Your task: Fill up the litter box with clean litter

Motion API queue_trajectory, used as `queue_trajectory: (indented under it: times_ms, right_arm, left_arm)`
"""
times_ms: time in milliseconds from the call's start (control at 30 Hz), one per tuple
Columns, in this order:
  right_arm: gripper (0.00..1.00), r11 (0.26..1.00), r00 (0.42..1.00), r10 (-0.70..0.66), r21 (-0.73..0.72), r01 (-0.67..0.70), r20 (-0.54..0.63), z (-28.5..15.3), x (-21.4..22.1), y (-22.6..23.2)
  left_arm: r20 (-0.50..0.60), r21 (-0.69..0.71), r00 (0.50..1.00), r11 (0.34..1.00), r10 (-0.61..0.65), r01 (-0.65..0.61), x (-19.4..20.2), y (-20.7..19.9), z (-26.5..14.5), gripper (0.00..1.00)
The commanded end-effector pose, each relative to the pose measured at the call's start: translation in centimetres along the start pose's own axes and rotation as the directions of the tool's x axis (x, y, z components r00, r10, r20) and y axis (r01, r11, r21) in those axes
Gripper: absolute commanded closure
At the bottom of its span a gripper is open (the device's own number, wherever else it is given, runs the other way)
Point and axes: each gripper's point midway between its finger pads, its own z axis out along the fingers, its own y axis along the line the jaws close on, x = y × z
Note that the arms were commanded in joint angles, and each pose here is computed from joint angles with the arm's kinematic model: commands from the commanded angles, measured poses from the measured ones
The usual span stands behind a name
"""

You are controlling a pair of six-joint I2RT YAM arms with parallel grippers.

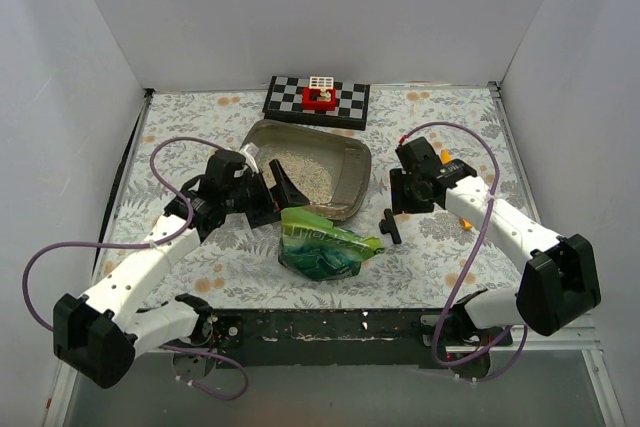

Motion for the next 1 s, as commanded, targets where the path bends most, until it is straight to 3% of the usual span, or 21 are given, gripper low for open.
queue_trajectory:
  times_ms: [0,100,400,567,767,967]
  right_arm:
    - [0.46,0.999,0.999,0.031,-0.012,-0.031,0.02,0.0,0.0,0.1]
    - [0.47,0.999,0.999,0.034,-0.012,-0.033,0.027,-0.4,0.3,-0.1]
    - [0.47,0.998,0.997,0.049,-0.028,-0.048,0.063,-2.1,1.0,-0.7]
    - [0.47,0.997,0.993,0.061,-0.056,-0.055,0.1,-3.5,0.7,-0.5]
    - [0.48,0.996,0.988,0.023,-0.086,-0.009,0.154,-5.4,-0.1,-0.3]
    - [0.48,0.957,0.936,-0.104,-0.222,0.186,0.337,-9.7,-3.2,2.1]
  left_arm:
    - [-0.017,0.129,1.0,0.992,0.007,-0.005,0.0,-1.5,-1.1,0.02]
    - [-0.036,0.193,0.999,0.981,-0.007,0.014,0.0,-1.8,-1.2,0.03]
    - [-0.125,0.341,0.992,0.938,-0.016,0.058,0.6,-3.5,-1.4,0.26]
    - [-0.158,0.397,0.987,0.914,-0.016,0.079,0.6,-4.5,-1.4,0.55]
    - [-0.137,0.453,0.989,0.891,0.06,0.009,0.0,-5.9,-1.8,1.0]
    - [0.024,0.518,0.981,0.837,0.192,-0.176,-1.0,-7.0,-3.2,1.0]
